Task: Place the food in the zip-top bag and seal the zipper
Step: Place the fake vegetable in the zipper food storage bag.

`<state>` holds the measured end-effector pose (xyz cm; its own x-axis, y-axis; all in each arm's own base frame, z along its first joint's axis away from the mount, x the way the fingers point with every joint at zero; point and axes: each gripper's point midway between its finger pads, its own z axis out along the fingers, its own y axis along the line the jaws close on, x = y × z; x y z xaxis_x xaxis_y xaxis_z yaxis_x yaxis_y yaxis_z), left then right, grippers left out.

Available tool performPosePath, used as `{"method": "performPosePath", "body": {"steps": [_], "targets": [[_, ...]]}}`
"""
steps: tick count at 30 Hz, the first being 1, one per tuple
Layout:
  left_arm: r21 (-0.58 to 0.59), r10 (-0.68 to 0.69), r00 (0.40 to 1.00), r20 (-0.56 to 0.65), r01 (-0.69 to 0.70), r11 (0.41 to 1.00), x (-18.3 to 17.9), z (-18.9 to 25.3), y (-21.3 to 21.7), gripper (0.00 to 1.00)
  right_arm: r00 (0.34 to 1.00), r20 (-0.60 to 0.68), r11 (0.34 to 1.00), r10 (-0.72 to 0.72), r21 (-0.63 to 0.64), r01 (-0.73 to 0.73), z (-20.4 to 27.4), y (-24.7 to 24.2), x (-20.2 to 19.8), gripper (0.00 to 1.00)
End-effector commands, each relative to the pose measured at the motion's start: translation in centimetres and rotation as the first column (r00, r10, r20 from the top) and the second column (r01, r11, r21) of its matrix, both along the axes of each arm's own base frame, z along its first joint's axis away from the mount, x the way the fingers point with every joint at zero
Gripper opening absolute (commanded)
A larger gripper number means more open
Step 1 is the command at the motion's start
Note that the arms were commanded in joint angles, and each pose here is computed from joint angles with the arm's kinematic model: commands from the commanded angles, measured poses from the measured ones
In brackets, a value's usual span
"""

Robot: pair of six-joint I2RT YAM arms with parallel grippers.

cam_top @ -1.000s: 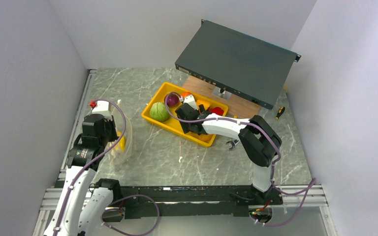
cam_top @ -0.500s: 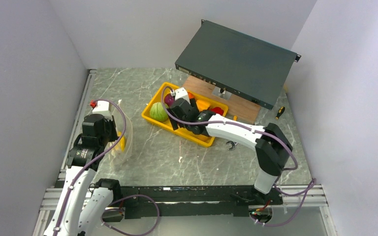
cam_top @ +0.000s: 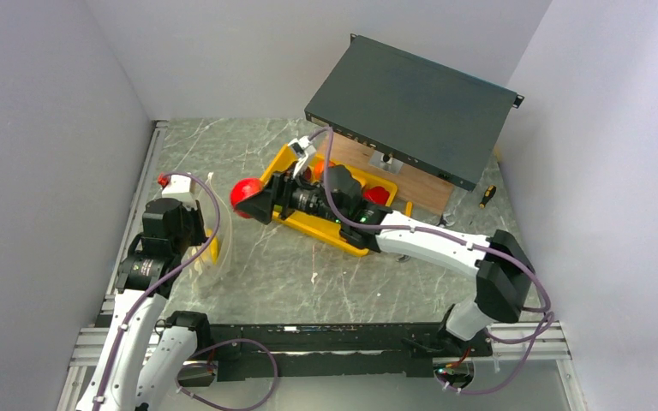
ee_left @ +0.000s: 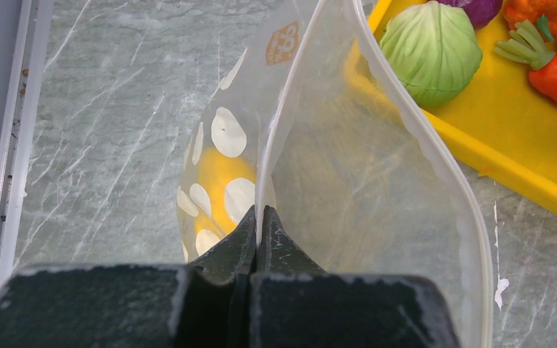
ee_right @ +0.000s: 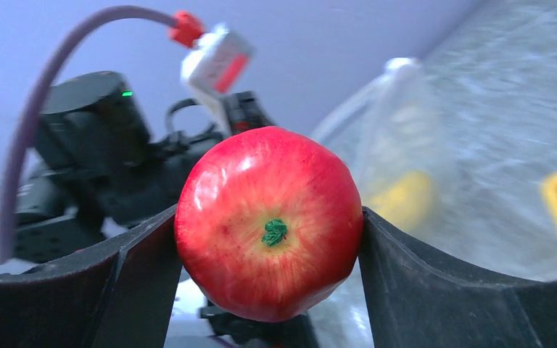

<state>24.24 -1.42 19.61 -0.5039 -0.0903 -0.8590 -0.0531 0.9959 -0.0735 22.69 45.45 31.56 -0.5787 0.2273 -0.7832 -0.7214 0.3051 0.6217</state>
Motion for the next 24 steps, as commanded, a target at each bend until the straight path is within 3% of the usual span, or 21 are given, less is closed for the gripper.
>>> {"method": "performPosePath", "body": {"steps": [1, 9, 13, 17, 20, 24], "targets": [[0.000, -0.032, 0.998, 0.053, 0.032, 0.999, 0.5, 1.0, -0.5, 0.00, 0.976, -0.019, 0.950, 0.217, 0.235, -0.207, 4.3, 3.6, -4.3, 0.00], [-0.002, -0.034, 0.997, 0.063, 0.035, 0.999, 0.4, 1.1, -0.5, 0.00, 0.927, -0.225, 0.932, 0.300, 0.278, -0.234, -0.6, 8.0, -4.1, 0.03], [-0.002, -0.036, 0.997, 0.064, 0.036, 0.999, 0.4, 1.2, -0.5, 0.00, 0.946, -0.275, 0.982, 0.169, 0.135, -0.136, -4.1, 8.4, -2.8, 0.08], [-0.004, -0.036, 0.997, 0.072, 0.036, 0.999, 0.4, 1.3, -0.5, 0.00, 0.974, -0.224, 0.999, -0.014, -0.035, 0.007, -6.5, 7.4, -1.7, 0.19], [-0.004, -0.038, 0.997, 0.073, 0.038, 0.999, 0.4, 1.3, -0.6, 0.00, 0.981, -0.173, 0.990, -0.085, -0.123, 0.065, -7.1, 7.4, -1.2, 0.23], [-0.004, -0.038, 0.997, 0.070, 0.038, 0.999, 0.4, 1.3, -0.6, 0.00, 0.985, -0.104, 0.973, -0.141, -0.199, 0.118, -7.1, 7.4, -0.9, 0.37]]}}
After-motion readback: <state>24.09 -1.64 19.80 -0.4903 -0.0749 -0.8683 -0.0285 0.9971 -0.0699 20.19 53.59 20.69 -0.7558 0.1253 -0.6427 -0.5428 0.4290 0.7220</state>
